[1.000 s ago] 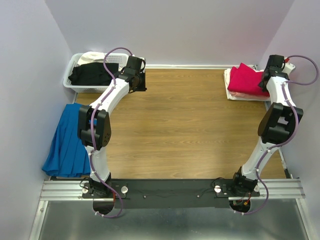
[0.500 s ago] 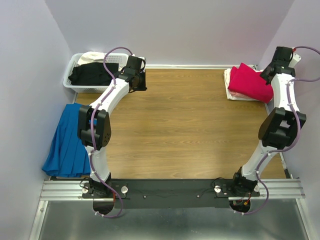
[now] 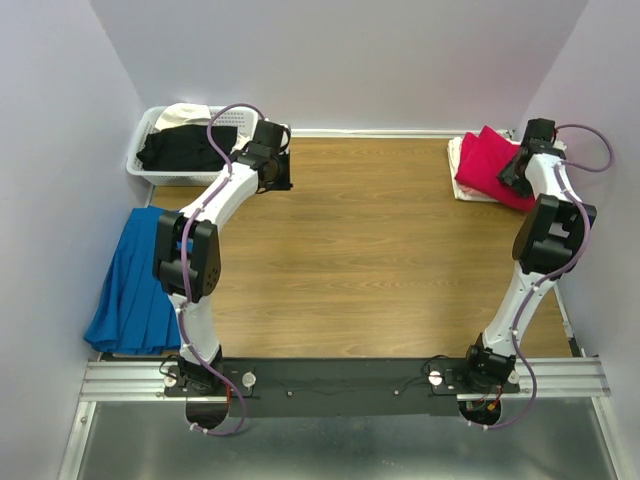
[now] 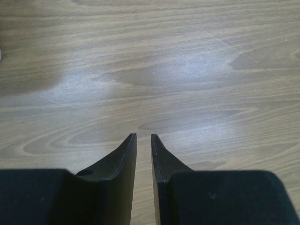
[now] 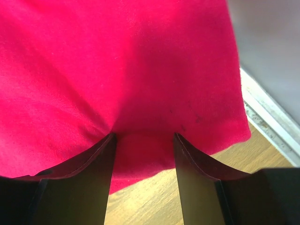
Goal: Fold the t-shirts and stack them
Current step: Put the neatly folded tshirt into the corner of the board with the right arm
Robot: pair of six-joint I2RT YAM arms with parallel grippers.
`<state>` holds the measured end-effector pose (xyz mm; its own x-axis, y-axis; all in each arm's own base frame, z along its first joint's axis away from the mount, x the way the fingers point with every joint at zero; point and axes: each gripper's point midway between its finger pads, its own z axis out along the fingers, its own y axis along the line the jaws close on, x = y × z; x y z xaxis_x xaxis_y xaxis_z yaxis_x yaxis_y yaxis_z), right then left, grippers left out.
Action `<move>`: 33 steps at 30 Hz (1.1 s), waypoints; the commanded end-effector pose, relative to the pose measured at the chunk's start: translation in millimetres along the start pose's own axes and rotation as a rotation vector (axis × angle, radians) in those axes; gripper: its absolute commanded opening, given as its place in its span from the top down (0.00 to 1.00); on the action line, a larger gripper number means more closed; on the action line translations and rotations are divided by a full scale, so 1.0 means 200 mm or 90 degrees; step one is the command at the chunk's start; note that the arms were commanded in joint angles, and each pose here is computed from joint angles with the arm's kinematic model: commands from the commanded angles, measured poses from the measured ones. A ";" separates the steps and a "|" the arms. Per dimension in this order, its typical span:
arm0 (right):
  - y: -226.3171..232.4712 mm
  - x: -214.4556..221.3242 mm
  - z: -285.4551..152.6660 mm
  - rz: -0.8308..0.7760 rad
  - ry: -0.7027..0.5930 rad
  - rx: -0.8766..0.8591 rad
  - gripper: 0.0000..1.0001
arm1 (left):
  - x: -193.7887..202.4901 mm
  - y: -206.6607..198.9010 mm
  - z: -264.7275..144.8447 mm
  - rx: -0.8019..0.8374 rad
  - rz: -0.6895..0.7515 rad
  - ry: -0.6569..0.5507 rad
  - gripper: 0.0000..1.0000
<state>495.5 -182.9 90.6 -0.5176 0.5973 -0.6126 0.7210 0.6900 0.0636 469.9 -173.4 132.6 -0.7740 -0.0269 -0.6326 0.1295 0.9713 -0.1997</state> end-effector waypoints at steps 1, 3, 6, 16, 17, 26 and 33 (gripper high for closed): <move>0.01 0.09 0.01 0.003 0.037 -0.016 0.41 | -0.08 -0.05 -0.09 0.019 -0.003 -0.044 0.73; 0.02 0.06 -0.02 0.003 0.026 -0.022 0.41 | -0.08 -0.05 -0.10 0.021 -0.002 -0.043 0.73; 0.05 -0.06 -0.12 0.012 -0.013 -0.041 0.41 | -0.10 -0.06 -0.11 0.024 0.002 -0.049 0.74; 0.19 -0.37 -0.66 0.027 -0.127 -0.193 0.41 | -0.18 -0.11 -0.24 0.053 0.011 -0.120 0.73; 0.20 -0.33 -0.68 0.015 -0.119 -0.207 0.41 | -0.22 -0.12 -0.30 0.061 0.012 -0.144 0.72; 0.46 -0.09 -1.17 -0.096 -0.159 -0.378 0.41 | -0.29 -0.18 -0.50 0.095 -0.003 -0.229 0.59; 0.66 0.28 -1.35 -0.177 -0.121 -0.443 0.41 | -0.28 -0.15 -0.54 0.043 0.011 -0.223 0.44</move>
<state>452.1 9.6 283.7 -0.4570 0.3931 -0.7979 0.1817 0.9194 0.3489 447.8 -177.3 242.2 -0.5381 -0.1204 -0.8343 0.2068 0.9406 -0.2691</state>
